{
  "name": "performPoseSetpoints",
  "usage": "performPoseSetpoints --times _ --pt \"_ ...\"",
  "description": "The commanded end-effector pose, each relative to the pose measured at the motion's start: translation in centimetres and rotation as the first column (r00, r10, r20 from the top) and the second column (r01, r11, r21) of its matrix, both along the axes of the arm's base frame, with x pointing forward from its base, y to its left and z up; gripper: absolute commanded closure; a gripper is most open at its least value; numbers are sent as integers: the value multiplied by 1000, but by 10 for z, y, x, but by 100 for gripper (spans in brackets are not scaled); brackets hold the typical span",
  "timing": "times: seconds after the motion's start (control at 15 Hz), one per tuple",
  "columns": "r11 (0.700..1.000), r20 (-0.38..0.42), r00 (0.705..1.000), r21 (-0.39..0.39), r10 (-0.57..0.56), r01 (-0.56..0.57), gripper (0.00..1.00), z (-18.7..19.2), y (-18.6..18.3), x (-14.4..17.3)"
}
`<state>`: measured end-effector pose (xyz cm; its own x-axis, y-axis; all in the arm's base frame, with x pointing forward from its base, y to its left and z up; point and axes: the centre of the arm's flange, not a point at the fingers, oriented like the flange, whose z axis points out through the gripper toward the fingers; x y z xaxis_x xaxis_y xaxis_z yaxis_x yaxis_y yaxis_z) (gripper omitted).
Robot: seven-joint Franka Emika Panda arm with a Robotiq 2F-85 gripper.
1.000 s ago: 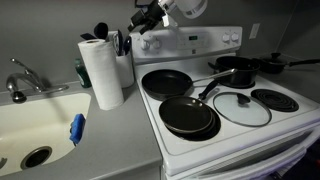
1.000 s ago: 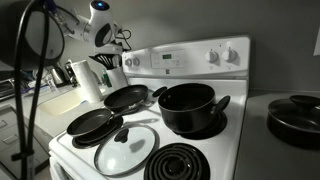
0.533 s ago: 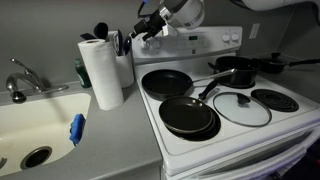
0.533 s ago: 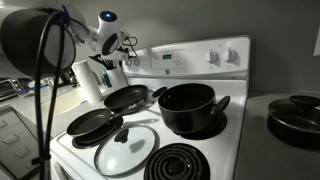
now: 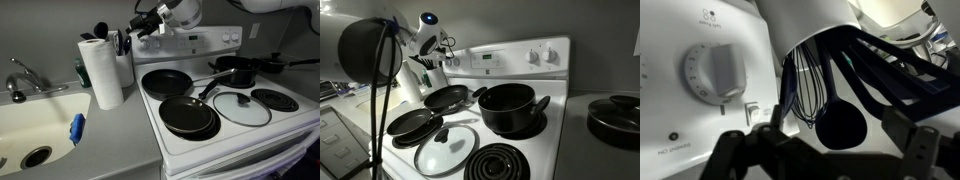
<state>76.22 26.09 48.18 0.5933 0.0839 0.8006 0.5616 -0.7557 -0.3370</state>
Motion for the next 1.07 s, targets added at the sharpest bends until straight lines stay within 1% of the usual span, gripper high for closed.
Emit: performPoseSetpoints --times 0.0,0.2,0.53,0.87,1.0 --pt "999 31 999 36 19 -20 0 6 -6 8" --pt "999 37 999 43 9 -10 0 5 -8 12" --pt "998 39 999 60 -13 11 0 -10 -8 21" --pt "997 28 999 74 -22 20 0 -19 -8 24" --pt "996 8 999 77 -42 42 0 -17 -5 24"
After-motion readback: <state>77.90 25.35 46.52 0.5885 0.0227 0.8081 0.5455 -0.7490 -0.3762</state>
